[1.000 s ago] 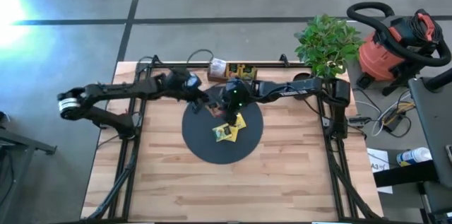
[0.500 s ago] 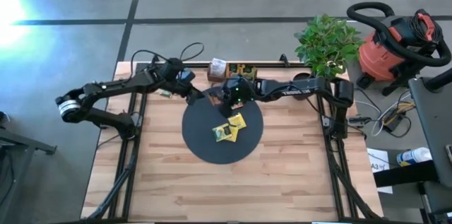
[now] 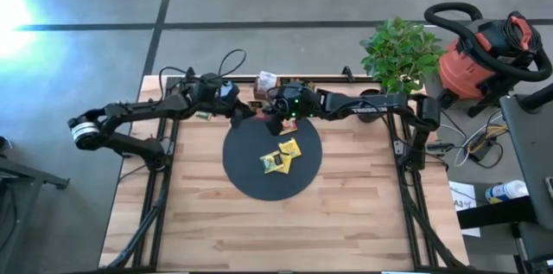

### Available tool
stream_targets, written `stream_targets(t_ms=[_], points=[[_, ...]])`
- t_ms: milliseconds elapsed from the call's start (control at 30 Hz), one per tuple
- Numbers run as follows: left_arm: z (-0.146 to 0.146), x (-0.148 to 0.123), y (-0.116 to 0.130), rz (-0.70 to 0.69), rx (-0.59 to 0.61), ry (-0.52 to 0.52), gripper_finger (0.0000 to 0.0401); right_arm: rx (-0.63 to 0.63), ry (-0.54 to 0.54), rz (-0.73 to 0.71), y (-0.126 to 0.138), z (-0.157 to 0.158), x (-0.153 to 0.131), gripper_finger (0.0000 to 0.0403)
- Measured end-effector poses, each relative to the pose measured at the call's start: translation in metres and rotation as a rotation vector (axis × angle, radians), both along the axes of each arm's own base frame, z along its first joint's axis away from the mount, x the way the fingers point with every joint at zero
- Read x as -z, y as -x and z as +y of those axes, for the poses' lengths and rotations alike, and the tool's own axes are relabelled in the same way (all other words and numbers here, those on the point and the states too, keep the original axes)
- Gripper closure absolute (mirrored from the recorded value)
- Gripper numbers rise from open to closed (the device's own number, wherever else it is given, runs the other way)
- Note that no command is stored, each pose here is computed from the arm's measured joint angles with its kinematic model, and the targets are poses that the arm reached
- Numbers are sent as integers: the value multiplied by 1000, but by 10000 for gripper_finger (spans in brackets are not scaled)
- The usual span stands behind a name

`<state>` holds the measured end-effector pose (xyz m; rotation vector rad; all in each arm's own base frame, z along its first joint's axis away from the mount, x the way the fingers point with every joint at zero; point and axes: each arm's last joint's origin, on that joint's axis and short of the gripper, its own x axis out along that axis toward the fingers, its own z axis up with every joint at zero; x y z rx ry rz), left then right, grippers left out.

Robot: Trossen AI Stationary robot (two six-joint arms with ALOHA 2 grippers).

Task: Pick & Place Tea
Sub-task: Put the yellow tea bag into the middle section of the wooden organizer

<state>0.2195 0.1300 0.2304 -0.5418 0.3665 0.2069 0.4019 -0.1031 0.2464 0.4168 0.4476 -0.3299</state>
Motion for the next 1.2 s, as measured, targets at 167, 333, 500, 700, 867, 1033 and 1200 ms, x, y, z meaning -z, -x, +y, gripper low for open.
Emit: stream_targets(t_ms=[167,333,500,700,867,1033,1200], points=[[-2,3,1,-40,63,0,288,-10,27,-28,3,1,-13,394],[-3,1,0,-70,90,22,291,-14,31,-36,4,1,-17,394],[-2,-6,-2,-137,100,6,323,-15,25,-12,5,1,-15,394],[-2,-6,-2,-141,98,9,388,-16,21,-9,5,2,-14,394],[-2,-6,-2,-133,92,11,390,-13,21,-5,5,2,-14,394],[-2,-2,-1,-93,78,3,391,-58,-13,64,8,3,-13,392],[-2,1,0,-61,77,0,392,-118,50,143,10,4,-15,353]])
